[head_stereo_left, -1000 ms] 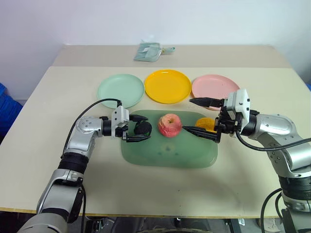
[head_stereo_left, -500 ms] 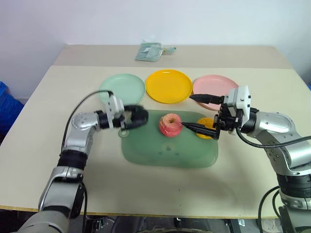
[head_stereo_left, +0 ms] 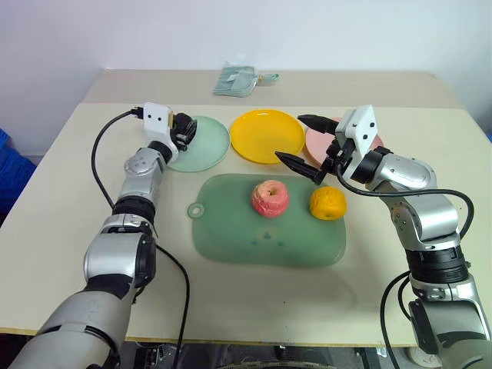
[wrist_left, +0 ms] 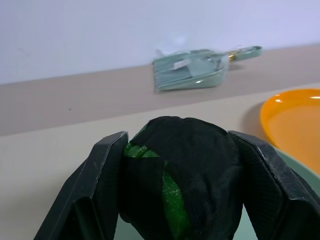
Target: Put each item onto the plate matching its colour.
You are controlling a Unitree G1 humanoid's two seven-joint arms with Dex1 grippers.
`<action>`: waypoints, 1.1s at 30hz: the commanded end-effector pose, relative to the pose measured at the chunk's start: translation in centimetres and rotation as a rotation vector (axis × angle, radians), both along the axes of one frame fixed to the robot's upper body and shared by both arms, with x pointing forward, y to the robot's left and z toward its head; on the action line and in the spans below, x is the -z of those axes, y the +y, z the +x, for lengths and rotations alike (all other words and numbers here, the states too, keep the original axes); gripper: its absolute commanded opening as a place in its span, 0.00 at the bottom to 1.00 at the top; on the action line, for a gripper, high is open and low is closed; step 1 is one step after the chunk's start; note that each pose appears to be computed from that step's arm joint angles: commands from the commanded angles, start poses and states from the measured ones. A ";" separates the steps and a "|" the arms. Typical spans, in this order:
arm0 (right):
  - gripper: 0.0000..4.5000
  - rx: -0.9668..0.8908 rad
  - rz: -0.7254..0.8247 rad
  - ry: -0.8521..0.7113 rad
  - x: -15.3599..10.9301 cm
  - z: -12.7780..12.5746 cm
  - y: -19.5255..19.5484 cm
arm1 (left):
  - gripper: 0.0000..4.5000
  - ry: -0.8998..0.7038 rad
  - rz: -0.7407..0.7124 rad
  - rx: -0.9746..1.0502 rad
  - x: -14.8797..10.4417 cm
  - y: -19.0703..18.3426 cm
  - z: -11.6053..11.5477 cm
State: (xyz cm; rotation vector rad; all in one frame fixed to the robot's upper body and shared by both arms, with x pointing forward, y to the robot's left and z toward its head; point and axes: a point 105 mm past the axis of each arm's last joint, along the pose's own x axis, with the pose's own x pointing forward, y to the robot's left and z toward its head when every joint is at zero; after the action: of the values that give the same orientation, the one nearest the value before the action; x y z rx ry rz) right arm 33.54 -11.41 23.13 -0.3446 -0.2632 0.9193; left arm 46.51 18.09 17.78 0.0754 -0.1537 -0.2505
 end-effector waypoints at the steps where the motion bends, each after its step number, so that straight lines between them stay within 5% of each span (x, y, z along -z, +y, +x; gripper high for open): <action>1: 1.00 -0.023 0.007 -0.046 -1.3 -0.8 0.2 | 0.99 -0.102 -0.020 0.016 -2.8 0.0 0.0; 7: 1.00 -0.032 0.016 -0.028 -1.3 -1.1 0.1 | 1.00 -0.257 -0.016 0.352 -5.8 -2.2 -2.6; 13: 1.00 -0.122 0.009 0.135 0.5 -2.1 2.1 | 1.00 -0.193 0.016 0.897 -4.3 -2.4 -10.3; 21: 1.00 -0.187 -0.112 0.196 3.4 -2.3 6.0 | 1.00 -0.045 0.155 1.032 -3.0 0.6 -16.8; 33: 1.00 -0.063 -0.349 0.243 8.8 1.1 4.7 | 1.00 -0.009 0.196 1.049 -2.3 -1.3 -18.6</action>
State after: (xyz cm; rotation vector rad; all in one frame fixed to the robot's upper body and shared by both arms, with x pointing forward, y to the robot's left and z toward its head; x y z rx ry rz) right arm 34.22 -6.54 13.84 -0.5073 0.1394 1.0766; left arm 28.24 17.14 19.36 0.1807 -0.1346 -1.3038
